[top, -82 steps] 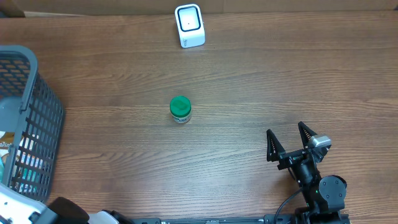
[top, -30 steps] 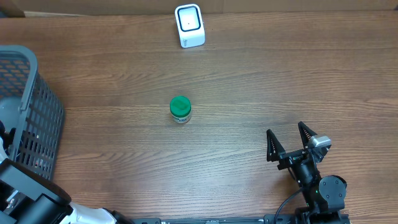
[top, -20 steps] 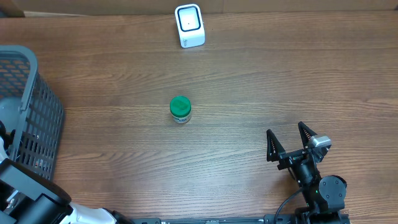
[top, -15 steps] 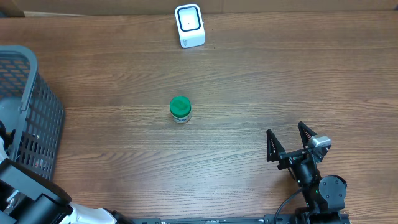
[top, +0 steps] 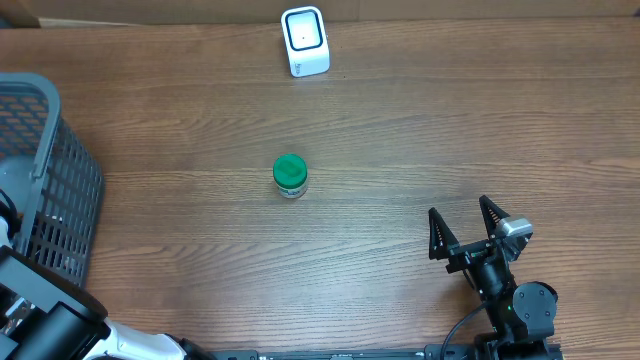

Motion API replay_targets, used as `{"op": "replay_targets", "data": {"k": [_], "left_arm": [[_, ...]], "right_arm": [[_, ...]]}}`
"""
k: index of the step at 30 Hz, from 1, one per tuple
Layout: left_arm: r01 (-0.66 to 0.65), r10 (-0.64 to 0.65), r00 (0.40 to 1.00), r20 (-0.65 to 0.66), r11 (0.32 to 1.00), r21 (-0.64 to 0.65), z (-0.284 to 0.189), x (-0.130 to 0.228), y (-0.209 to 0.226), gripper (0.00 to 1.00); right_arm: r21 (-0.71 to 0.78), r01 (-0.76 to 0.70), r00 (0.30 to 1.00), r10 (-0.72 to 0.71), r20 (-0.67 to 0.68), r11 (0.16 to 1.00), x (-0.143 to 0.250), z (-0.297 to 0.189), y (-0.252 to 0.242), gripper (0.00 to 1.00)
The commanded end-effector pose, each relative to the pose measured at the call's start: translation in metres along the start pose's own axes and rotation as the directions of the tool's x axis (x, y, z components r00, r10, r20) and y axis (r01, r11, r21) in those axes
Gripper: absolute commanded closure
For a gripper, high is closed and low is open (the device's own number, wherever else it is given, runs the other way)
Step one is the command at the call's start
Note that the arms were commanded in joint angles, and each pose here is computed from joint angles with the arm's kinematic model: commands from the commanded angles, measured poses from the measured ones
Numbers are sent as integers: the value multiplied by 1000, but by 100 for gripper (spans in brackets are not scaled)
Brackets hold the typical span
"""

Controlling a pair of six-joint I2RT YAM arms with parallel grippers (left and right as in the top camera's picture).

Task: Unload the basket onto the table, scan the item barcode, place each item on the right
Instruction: 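Carry the orange-white packet with the left gripper and place it right of the jar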

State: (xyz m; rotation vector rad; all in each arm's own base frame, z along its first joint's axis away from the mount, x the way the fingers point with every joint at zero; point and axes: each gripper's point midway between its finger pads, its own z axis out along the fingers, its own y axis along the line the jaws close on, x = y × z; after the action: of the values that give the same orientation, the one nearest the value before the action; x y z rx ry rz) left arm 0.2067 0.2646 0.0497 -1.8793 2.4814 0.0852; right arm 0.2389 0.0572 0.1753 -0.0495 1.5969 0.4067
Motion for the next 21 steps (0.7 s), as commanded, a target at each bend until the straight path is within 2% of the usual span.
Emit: {"op": "replay_targets", "data": {"k": [1,5,8,9,13,14,15,17,21], "left_arm": [[-3,3,1000,-5,1000,-11,-8,-2,1,96],[-1,1,1000,8,998,57,-46,-10,-12,96],[0,-5,1000,29,981,195,-95,-16,-34,96],[-4,-14,998,60,957,291,-131,-19,-48,96],[-70,-27,983,184,865,498,-226,-17,-72,96],[-126,-27,966,257,819,560,-267,-10,-78,96],[-156,-32,955,296,794,588,-289,-4,-80,96],[-317,-10,889,457,708,631,-363,37,-85,96],[-501,105,816,568,619,605,-399,105,-98,96]], "right_arm": [[15,-2,1000,2,6,1000,1,0,-4,0],[15,-2,1000,2,6,1000,1,0,-4,0],[15,-2,1000,2,6,1000,1,0,-4,0],[15,-2,1000,2,6,1000,1,0,-4,0],[15,-2,1000,2,6,1000,1,0,-4,0],[15,-2,1000,2,6,1000,1,0,-4,0],[15,-2,1000,2,6,1000,1,0,-4,0],[15,-2,1000,2,6,1000,1,0,-4,0],[15,-2,1000,2,6,1000,1,0,-4,0]]}}
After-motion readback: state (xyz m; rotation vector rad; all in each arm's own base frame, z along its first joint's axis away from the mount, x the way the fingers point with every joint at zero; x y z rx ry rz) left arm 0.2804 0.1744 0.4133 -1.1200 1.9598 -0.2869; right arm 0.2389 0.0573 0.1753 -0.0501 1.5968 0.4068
